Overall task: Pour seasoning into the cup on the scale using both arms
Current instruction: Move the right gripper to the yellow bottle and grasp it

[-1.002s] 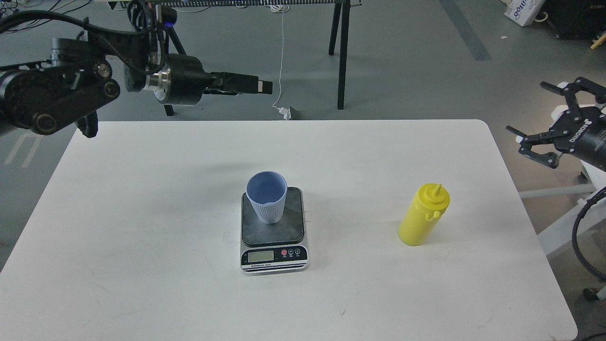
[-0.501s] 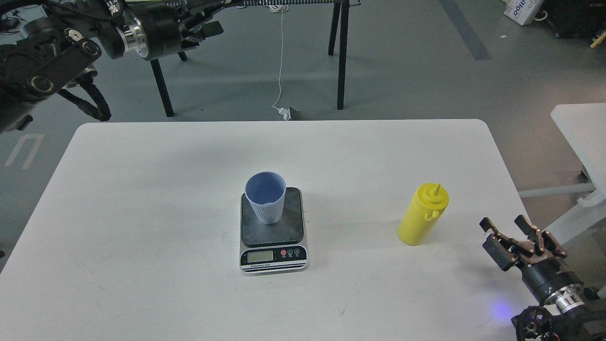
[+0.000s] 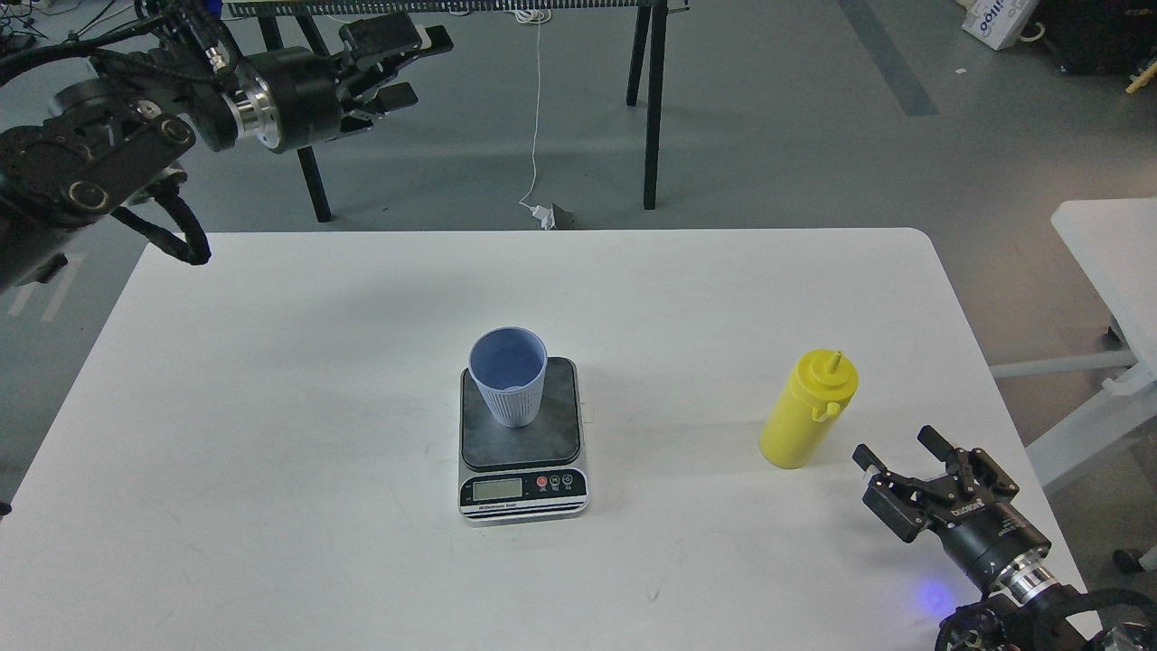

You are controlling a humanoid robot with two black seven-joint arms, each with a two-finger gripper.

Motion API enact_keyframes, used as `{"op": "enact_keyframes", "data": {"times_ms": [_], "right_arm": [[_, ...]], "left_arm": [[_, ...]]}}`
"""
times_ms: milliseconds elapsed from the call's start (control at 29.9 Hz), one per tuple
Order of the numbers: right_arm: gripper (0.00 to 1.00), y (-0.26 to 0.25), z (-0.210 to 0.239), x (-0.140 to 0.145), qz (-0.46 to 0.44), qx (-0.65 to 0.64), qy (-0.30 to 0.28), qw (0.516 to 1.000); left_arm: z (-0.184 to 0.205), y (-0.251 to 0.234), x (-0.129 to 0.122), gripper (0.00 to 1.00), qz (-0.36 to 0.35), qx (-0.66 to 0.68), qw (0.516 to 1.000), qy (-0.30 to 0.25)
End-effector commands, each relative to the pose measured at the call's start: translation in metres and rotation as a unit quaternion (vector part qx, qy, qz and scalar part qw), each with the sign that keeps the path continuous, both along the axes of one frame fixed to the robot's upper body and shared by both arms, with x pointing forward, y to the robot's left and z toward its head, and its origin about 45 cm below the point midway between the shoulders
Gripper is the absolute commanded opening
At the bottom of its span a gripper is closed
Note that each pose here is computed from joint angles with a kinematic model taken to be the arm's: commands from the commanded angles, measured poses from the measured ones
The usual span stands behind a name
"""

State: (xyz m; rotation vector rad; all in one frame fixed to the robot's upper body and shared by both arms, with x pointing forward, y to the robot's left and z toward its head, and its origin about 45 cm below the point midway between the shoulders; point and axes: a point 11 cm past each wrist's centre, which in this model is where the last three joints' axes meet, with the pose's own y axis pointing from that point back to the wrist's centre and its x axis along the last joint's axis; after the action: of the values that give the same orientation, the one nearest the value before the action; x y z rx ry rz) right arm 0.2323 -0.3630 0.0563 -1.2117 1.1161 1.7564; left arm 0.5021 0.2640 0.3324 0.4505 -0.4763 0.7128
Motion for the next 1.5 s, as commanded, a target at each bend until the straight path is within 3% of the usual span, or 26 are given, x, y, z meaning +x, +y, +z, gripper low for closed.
{"op": "enact_keyframes", "data": {"times_ms": [0,1102,1169,1269,1303,1403,1470], "right_arm": [[0.99,0.014,-0.006,0.011,0.016,-0.010,-0.004,1.000],[0.96,0.086,-0.053,0.036,0.053,-0.020,0.035,0.998],[0.85,0.087,-0.053,0.038,0.053,-0.019,0.035,0.998],[0.37,0.090,-0.052,0.039,0.057,-0.019,0.033,0.998],[0.28,0.090,-0.052,0.039,0.061,-0.024,0.033,0.997],[0.11,0.092,-0.051,0.040,0.068,-0.029,0.029,0.997],[0.07,0.088,-0.048,0.041,0.066,-0.031,0.025,0.997]], "left_arm": [[0.000,0.005,0.000,0.99,0.004,0.002,1.000,0.000],[-0.017,0.033,-0.007,0.99,0.030,0.007,0.999,0.017],[-0.017,0.039,-0.008,0.99,0.034,0.008,0.999,0.017],[-0.018,0.040,-0.009,0.99,0.035,0.009,0.999,0.018],[-0.018,0.040,-0.009,0.99,0.035,0.009,0.999,0.018],[-0.020,0.040,-0.009,0.99,0.036,0.009,0.999,0.020],[-0.021,0.040,-0.009,0.99,0.035,0.008,0.999,0.021]]}}
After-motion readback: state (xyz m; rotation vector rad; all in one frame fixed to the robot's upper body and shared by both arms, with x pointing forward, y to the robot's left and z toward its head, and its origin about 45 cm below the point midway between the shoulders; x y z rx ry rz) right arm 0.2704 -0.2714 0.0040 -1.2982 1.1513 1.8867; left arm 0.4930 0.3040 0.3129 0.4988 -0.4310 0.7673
